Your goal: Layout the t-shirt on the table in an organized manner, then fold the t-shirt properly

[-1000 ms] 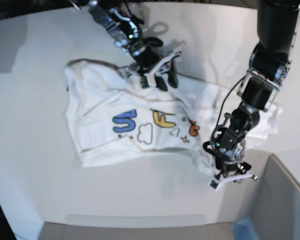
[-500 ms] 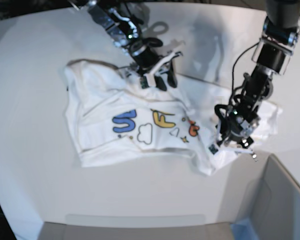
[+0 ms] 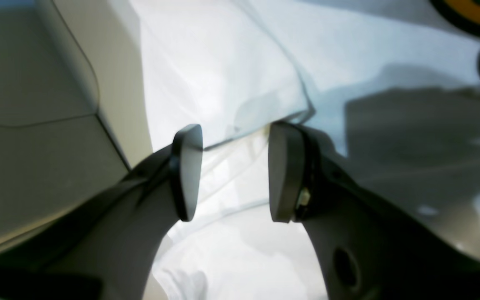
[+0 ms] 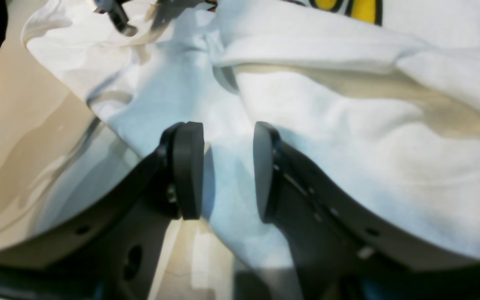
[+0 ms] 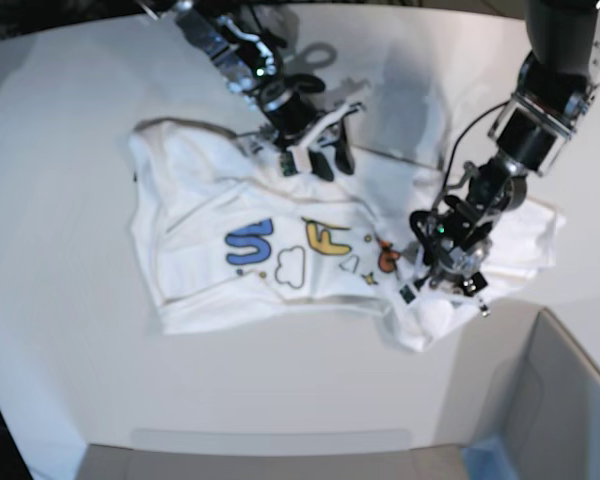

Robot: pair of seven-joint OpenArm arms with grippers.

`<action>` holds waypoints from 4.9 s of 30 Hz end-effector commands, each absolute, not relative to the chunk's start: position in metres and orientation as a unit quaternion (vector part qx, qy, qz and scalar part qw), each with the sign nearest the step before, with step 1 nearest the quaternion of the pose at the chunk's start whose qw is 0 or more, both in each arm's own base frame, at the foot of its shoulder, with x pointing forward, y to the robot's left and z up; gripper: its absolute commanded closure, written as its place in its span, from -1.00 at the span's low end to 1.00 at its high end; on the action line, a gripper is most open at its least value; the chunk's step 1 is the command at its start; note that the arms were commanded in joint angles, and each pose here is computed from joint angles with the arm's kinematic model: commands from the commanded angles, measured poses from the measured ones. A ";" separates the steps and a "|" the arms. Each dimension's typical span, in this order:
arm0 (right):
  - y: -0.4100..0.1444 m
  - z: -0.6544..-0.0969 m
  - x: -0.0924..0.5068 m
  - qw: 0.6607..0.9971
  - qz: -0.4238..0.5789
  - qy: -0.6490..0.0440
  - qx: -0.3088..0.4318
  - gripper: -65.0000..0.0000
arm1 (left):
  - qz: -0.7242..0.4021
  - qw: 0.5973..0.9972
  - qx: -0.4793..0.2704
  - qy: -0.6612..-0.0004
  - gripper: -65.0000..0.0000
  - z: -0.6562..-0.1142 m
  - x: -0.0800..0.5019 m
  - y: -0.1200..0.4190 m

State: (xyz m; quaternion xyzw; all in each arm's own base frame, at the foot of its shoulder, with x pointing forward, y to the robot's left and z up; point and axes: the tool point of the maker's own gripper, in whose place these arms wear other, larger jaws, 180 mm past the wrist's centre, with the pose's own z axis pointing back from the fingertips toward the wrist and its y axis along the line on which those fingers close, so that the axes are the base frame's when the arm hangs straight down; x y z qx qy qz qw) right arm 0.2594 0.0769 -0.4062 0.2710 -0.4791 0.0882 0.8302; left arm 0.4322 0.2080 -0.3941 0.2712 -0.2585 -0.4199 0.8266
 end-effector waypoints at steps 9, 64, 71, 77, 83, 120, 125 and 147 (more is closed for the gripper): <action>0.075 -0.413 0.255 0.842 0.086 -0.463 0.264 0.35 | -0.418 0.818 0.278 -0.282 0.20 -0.381 0.446 0.213; 0.048 -0.344 0.292 0.794 0.032 -0.542 0.271 0.35 | -0.082 0.764 0.326 -0.551 0.17 -0.204 0.496 0.291; 0.001 -0.306 0.310 0.811 0.033 -0.532 0.241 0.35 | -0.119 0.787 0.252 -0.550 0.17 -0.188 0.453 0.254; -0.044 -0.281 0.305 0.830 0.005 -0.516 0.211 0.35 | -0.098 0.803 0.241 -0.537 0.17 -0.212 0.412 0.258; -0.081 -0.293 0.288 0.853 -0.029 -0.490 0.178 0.35 | -0.043 0.808 0.242 -0.536 0.17 -0.217 0.379 0.280; -0.159 -0.380 0.201 0.892 -0.203 -0.338 0.220 0.35 | -0.045 0.846 0.208 -0.489 0.17 -0.271 0.334 0.255; -0.155 -0.388 0.215 0.896 -0.190 -0.337 0.218 0.35 | -0.042 0.845 0.210 -0.489 0.17 -0.270 0.333 0.258; -0.141 -0.401 0.218 0.915 -0.135 -0.333 0.185 0.35 | 0.252 0.844 0.098 -0.464 -0.02 -0.295 0.318 0.376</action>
